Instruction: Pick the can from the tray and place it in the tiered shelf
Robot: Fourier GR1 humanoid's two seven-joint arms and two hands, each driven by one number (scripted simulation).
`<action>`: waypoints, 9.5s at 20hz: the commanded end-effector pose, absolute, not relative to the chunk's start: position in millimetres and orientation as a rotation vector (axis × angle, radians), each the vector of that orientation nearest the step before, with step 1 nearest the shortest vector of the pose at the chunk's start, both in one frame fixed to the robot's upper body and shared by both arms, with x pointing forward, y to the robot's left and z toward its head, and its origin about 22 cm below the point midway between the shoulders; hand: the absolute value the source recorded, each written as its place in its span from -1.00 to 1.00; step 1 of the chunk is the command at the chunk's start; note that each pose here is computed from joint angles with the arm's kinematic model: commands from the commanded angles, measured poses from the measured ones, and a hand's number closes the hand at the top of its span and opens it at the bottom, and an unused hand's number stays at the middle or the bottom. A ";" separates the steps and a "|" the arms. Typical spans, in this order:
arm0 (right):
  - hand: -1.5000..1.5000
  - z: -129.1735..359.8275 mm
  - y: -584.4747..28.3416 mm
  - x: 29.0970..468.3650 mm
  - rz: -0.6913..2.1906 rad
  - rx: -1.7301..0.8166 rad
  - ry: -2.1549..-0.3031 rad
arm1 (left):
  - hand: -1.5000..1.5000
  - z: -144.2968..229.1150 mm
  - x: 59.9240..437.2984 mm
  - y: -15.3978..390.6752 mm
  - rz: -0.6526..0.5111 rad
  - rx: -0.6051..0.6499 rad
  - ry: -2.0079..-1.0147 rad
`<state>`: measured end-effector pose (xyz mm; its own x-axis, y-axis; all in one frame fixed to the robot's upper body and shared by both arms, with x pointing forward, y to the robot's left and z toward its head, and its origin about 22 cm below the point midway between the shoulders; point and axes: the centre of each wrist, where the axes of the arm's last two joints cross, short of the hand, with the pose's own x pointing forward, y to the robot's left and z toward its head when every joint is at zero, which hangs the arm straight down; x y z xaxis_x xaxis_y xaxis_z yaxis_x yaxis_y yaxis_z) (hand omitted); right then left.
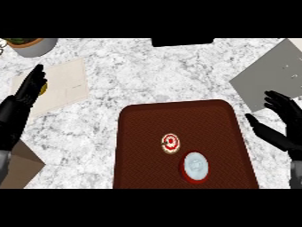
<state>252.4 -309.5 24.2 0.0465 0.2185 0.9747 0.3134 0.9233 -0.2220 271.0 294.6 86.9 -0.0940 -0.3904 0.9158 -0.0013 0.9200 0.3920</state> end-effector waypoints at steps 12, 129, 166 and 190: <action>-1.00 21.8 -285.6 193.9 0.126 -0.376 -1.656 | 0.00 43.6 259.4 247.0 -0.242 0.142 -1.563; 1.00 65.8 -238.9 134.9 1.205 -0.466 -1.570 | 0.00 35.2 246.0 246.5 -0.208 0.185 -1.547; 1.00 257.3 -449.4 150.7 0.280 -0.812 -1.999 | 0.00 39.6 261.8 241.0 -0.253 0.138 -1.576; 1.00 267.0 -476.4 213.0 0.320 -1.179 -2.114 | 0.00 31.2 260.4 211.7 -0.303 0.097 -1.580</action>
